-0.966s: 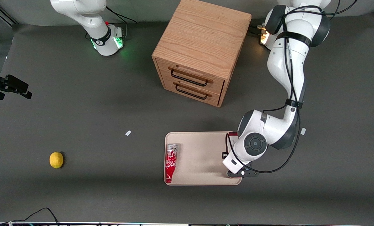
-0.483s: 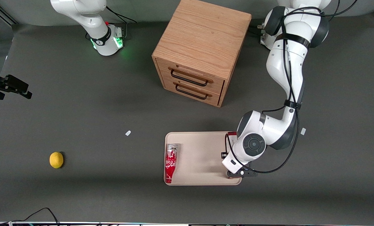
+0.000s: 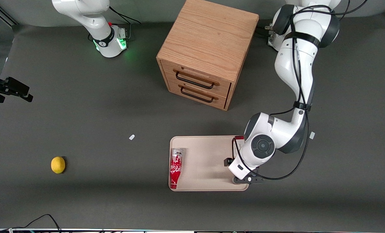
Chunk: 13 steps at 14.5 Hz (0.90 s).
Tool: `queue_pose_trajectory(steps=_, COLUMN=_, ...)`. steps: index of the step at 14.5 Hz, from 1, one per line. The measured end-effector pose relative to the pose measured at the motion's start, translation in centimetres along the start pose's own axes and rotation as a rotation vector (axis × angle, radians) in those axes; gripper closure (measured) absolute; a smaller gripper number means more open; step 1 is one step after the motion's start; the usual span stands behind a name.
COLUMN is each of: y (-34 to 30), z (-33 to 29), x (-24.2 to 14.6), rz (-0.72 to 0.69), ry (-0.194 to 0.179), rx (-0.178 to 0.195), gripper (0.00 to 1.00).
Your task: Place red cookie box on tray
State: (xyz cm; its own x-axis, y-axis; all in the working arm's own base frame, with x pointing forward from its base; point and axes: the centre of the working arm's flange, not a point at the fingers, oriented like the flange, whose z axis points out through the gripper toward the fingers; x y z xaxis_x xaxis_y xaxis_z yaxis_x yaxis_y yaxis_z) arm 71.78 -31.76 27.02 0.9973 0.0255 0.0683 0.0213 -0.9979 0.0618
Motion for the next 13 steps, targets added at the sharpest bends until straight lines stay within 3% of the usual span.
queue_pose_trajectory(steps=3, y=-1.7, z=-5.2, x=0.2, rz=-0.023, ry=0.034, rx=-0.012, gripper=0.0)
queue_pose_trajectory(steps=7, y=-8.2, z=-12.5, x=-0.2, rz=-0.103, ry=0.04, rx=-0.024, gripper=0.0)
queue_pose_trajectory(steps=13, y=-20.8, z=-26.7, x=-5.3, rz=-0.089, ry=-0.062, rx=0.009, gripper=0.0)
